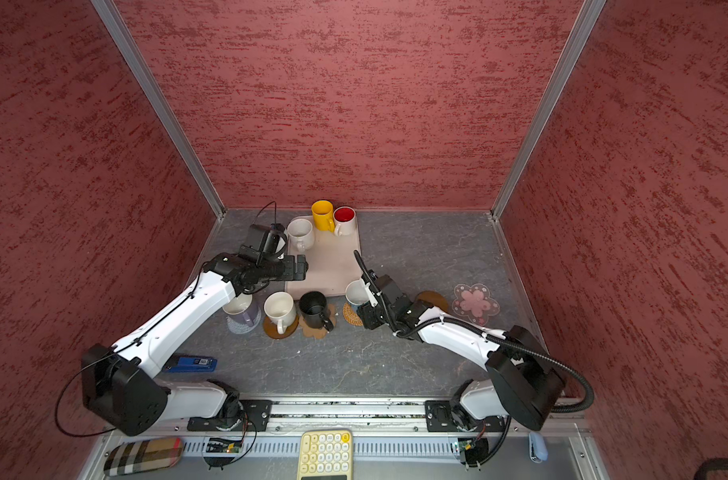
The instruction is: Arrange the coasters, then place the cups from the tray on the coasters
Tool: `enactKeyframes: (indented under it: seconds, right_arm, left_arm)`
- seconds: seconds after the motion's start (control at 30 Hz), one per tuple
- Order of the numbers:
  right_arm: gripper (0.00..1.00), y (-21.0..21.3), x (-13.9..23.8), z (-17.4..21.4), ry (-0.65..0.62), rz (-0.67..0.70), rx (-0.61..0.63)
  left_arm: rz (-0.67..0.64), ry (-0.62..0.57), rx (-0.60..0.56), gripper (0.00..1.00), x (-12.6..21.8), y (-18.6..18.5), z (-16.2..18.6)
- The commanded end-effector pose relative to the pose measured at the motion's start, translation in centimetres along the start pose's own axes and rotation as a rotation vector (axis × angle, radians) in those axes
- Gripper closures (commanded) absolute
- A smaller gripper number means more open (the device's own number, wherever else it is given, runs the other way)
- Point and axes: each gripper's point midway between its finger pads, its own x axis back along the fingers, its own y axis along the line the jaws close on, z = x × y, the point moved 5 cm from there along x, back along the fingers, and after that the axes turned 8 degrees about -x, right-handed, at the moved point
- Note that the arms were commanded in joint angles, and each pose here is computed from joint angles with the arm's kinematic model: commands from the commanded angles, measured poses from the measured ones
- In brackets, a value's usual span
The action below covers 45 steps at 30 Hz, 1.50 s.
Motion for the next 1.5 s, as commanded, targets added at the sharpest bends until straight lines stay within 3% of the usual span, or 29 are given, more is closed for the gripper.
enactKeyframes:
  seconds: [0.0,0.23,0.47,0.7,1.17,1.47]
  right_arm:
    - [0.27,0.6,2.3,-2.2,-0.112,-0.005,-0.017]
    - [0.17,1.1,4.7,-5.4,-0.2,0.009,-0.076]
    - [0.16,-0.3,5.7,-8.6,-0.259,0.006,-0.173]
    - [0.16,-2.4,5.9,-11.3,-0.318,0.047,-0.226]
    - [0.18,-3.6,4.1,-10.5,-0.308,0.09,-0.245]
    - [0.18,-3.9,4.0,-9.5,-0.294,0.102,-0.256]
  left_arm:
    - [0.027,-0.044,0.047,0.01,-0.1,0.0,-2.4]
    - [-0.008,-0.041,0.043,0.11,-2.7,-1.3,-6.1]
    - [-0.065,-0.004,0.058,0.21,-7.9,-2.2,-10.2]
    - [-0.107,-0.016,0.052,0.24,-13.5,-2.7,-13.6]
    - [-0.158,-0.084,0.103,0.41,-21.3,-1.2,-17.2]
    - [-0.166,-0.096,0.121,0.42,-23.7,-1.3,-16.8]
